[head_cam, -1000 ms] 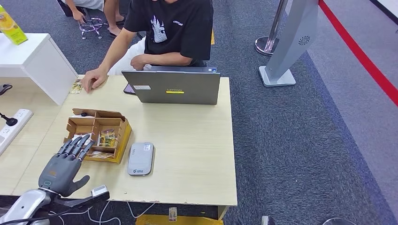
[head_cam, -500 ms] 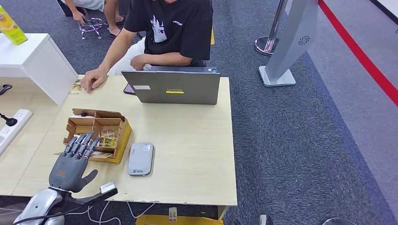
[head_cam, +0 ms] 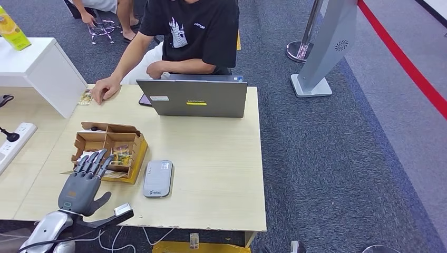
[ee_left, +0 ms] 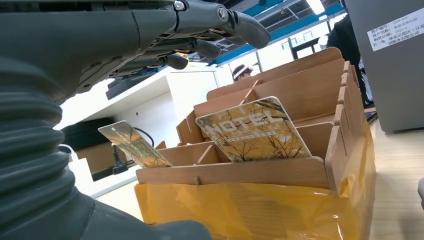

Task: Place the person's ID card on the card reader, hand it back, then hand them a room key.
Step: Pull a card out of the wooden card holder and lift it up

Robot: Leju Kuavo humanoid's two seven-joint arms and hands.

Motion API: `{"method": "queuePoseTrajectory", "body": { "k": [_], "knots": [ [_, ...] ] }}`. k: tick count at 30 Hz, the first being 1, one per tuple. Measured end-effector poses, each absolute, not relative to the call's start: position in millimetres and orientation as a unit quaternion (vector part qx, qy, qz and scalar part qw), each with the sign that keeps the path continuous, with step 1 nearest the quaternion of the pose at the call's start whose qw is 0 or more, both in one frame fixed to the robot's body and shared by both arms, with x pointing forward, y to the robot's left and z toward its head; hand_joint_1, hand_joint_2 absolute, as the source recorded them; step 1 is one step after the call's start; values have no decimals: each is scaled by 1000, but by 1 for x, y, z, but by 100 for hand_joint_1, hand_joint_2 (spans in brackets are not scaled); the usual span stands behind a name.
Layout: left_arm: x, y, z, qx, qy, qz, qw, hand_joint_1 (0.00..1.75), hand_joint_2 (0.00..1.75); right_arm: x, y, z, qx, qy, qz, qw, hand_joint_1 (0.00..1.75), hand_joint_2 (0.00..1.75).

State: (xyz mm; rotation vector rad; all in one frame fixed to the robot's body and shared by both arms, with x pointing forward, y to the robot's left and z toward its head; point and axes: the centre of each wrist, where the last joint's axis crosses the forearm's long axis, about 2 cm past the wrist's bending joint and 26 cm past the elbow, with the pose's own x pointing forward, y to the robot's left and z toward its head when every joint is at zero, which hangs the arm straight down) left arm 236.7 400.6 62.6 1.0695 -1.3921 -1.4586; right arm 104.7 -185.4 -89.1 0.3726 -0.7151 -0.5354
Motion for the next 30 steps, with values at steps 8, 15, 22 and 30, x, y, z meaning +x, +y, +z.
{"method": "queuePoseTrajectory", "body": {
  "k": [8, 15, 22, 30],
  "knots": [
    [240, 404, 61, 436, -552, -574, 419, 87, 175, 105, -185, -89, 179, -343, -257, 886, 0, 175],
    [240, 405, 58, 441, -555, -575, 409, 175, 175, 105, -185, -89, 179, -342, -256, 886, 0, 175],
    [241, 406, 58, 441, -555, -576, 408, 175, 175, 105, -185, -89, 179, -342, -257, 886, 0, 175],
    [245, 404, 60, 455, -567, -562, 395, 175, 175, 105, -185, -89, 177, -342, -259, 886, 0, 175]
  ]
}}
